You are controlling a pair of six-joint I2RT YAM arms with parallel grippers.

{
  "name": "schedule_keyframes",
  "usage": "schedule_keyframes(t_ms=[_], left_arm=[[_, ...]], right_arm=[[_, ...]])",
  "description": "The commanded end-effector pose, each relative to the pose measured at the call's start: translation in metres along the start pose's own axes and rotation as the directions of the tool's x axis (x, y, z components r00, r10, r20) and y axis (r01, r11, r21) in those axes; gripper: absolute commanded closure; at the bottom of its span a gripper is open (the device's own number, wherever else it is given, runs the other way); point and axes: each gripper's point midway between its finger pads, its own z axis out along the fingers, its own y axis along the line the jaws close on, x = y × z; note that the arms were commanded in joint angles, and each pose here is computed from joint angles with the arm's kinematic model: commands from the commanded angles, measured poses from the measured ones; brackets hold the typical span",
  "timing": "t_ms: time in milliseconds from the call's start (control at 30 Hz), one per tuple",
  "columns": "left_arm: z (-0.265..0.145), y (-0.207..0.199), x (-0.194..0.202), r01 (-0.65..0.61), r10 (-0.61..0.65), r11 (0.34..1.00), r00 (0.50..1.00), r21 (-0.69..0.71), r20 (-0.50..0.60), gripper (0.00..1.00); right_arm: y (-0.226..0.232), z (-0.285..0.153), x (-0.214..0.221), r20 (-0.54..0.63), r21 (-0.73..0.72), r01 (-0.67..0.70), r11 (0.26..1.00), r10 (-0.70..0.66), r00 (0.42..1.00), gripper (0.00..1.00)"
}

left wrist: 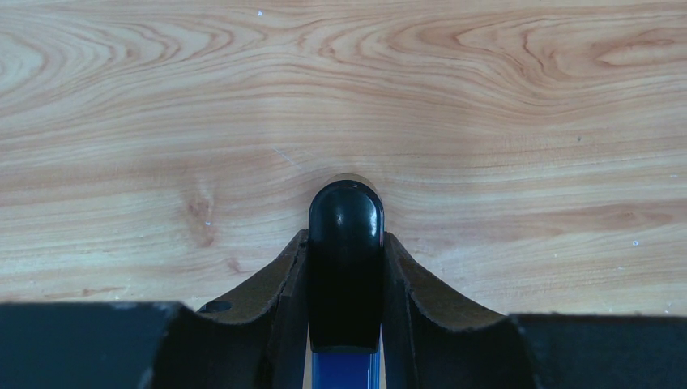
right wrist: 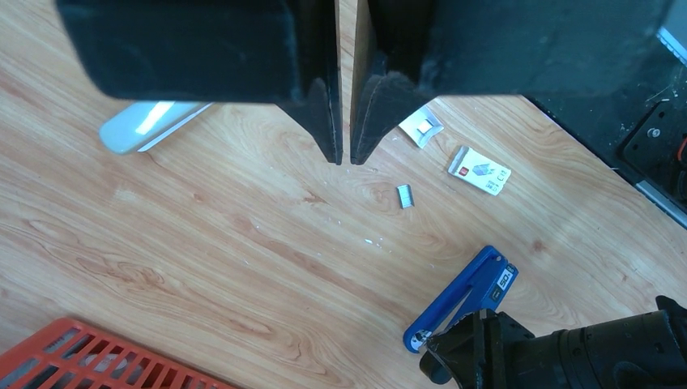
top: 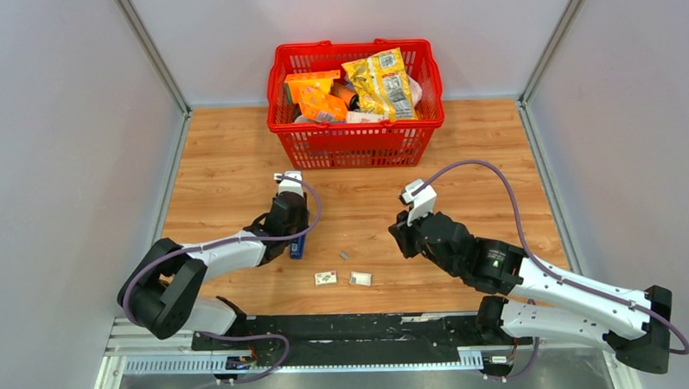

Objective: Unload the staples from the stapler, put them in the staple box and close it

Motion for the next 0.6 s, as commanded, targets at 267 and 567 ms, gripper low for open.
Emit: schedule_keyframes(t_ms=[267, 567], left_arm=[[-0.007, 0.001, -0.011, 0.061, -0.062, 0.998, 0.996, 0.017, 0.058, 0.49], [-0.037, 0.006, -0.046, 0.086, -0.088, 0.996, 0.988, 0.023, 0.129, 0.29]], right_arm=[[0.002, 0.003, -0.007, 0.006, 0.011, -0.015, 1.0, 0.015, 1.0, 0.83], [0.002, 0.005, -0.01, 0.005, 0.017, 0.009, 1.0, -0.009, 1.0, 0.82]])
